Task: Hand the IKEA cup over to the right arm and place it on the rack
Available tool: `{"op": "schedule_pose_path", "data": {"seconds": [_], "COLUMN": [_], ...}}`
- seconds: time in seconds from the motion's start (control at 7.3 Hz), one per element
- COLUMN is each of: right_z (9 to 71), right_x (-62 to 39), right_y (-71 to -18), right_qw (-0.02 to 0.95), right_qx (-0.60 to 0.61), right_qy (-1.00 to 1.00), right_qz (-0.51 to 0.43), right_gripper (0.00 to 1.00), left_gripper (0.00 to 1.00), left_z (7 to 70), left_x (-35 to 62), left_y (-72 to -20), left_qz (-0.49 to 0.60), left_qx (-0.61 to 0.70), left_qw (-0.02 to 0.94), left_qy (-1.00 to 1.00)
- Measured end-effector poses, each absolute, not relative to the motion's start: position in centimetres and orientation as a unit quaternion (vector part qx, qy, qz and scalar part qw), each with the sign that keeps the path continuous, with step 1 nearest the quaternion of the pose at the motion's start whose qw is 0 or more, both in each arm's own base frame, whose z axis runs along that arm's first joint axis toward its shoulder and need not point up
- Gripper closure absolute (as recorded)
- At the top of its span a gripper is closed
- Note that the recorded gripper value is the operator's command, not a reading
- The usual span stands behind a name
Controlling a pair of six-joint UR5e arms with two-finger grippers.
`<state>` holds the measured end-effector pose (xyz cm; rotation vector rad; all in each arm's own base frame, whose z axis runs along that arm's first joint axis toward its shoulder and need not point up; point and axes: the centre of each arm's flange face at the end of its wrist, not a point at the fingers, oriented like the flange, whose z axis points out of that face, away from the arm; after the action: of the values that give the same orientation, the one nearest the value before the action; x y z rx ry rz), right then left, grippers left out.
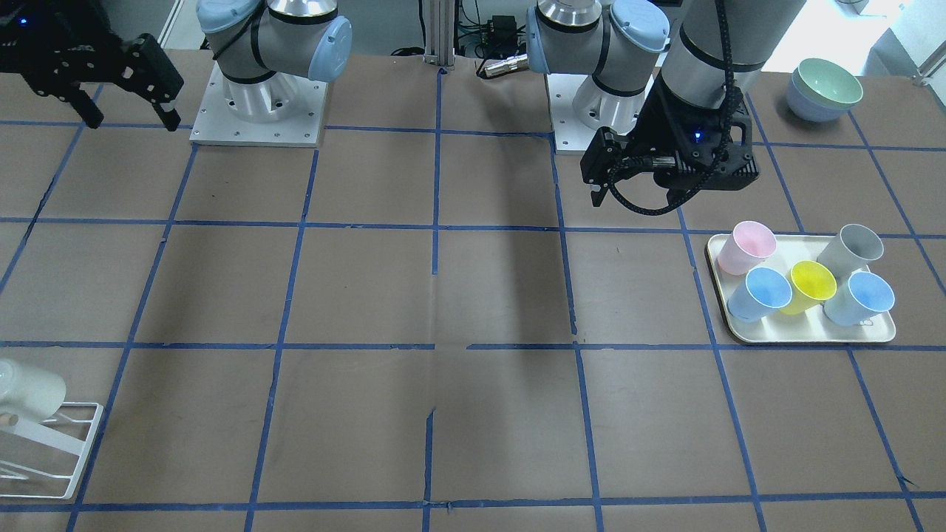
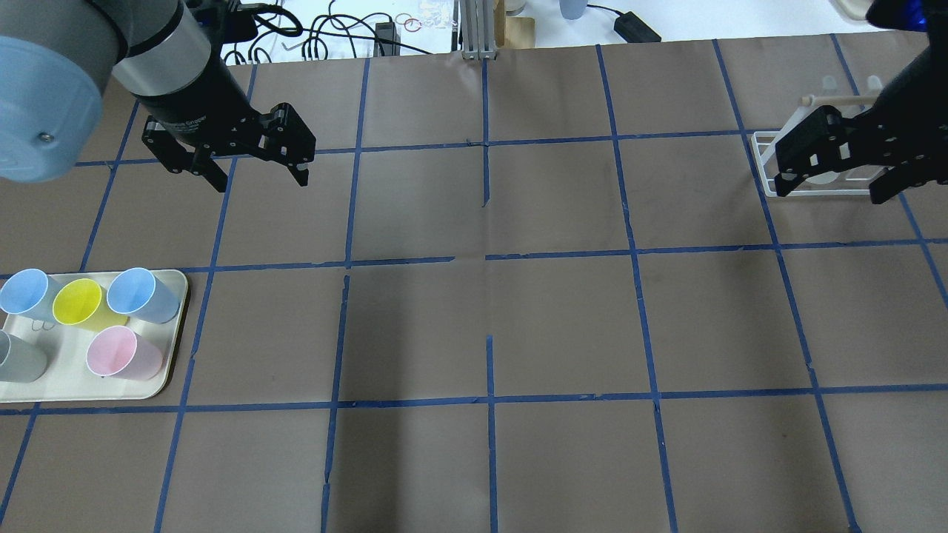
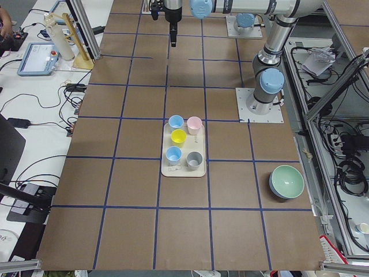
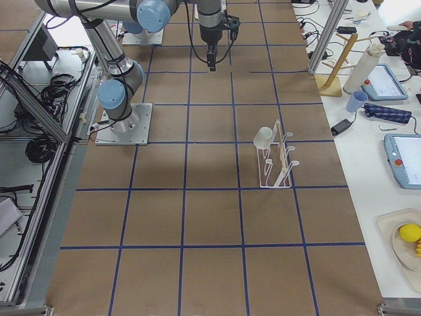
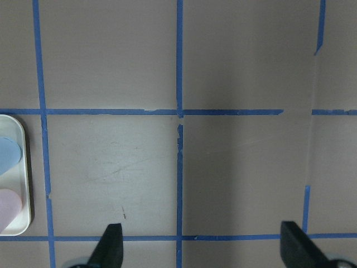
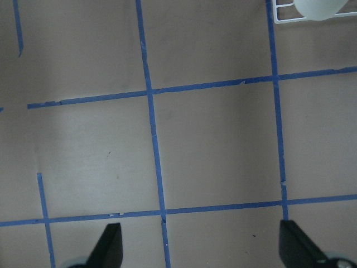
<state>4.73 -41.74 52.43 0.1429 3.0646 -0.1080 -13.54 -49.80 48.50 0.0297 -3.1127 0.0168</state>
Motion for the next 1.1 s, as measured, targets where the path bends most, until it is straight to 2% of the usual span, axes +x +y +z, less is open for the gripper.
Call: {"op": "schedule_pose_path", "data": {"seconds": [0.55, 1.1], "right_z": [51.2, 48.2], "right_x": [12.6, 13.3], "right_y": [-40.7, -40.5], "right_qw": [0.019, 0.012], "right_qx": [0.029, 0.048], "right_qy": [0.999, 0.999], "right_qz": [-0.011, 0.016], "right_gripper": [0.0, 0.0], "left_gripper": [0.0, 0.0], "left_z": [48.5, 48.5], "left_x": [-13.5, -13.5], "left_y": [-49.8, -49.8], "left_qz": [0.006, 0.006], "left_qx": [0.01, 0.01], "left_qw": [0.014, 0.014], "left_qy": [-1.0, -1.0]}}
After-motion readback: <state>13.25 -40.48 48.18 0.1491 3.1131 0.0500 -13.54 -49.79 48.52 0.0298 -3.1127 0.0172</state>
